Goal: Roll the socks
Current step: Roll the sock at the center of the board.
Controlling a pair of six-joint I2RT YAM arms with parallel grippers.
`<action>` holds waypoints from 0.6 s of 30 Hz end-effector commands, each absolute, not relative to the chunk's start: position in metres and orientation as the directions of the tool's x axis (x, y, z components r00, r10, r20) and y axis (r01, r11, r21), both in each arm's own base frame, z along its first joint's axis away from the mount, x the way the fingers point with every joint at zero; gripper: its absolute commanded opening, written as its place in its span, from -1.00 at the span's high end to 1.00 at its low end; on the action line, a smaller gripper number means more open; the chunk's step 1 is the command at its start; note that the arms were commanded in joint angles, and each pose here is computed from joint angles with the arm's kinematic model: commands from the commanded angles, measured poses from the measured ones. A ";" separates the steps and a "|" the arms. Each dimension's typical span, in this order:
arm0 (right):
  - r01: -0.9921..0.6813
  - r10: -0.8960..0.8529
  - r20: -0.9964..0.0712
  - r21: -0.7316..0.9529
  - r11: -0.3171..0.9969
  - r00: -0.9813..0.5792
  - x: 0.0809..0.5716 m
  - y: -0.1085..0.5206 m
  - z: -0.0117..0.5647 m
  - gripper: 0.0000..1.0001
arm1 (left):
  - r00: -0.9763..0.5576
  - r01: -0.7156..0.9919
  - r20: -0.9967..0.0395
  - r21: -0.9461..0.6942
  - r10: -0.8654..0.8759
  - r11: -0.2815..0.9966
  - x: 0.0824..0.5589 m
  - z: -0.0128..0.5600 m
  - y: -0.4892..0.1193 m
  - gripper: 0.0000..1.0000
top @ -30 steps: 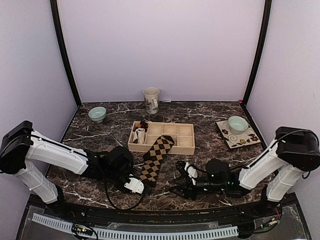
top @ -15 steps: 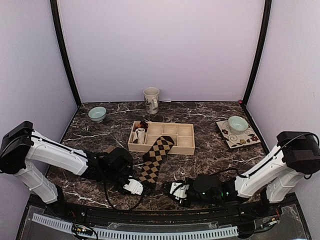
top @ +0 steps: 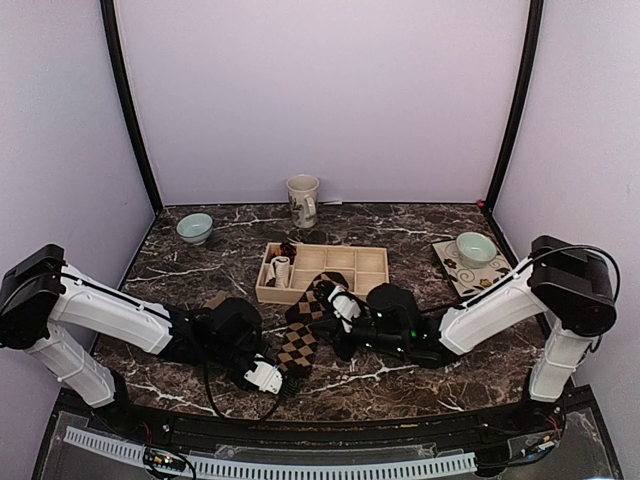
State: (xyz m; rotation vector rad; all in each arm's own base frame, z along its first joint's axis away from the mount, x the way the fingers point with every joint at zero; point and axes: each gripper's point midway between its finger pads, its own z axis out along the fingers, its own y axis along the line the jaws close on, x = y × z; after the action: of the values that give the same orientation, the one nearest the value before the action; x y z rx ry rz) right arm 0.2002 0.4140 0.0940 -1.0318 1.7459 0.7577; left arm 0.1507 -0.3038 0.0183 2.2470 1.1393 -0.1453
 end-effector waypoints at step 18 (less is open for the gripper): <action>-0.800 -0.434 -0.725 0.270 0.536 -0.536 0.244 0.445 -0.009 1.00 | 0.676 0.731 -0.312 0.400 0.667 -0.553 0.122 0.011 -0.289 1.00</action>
State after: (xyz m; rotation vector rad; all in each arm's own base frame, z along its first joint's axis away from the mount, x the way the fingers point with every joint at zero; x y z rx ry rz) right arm 0.2270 0.4635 0.0216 -1.0632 2.0393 0.9575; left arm 0.1396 -0.3010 0.0176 2.2963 1.1023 -0.1387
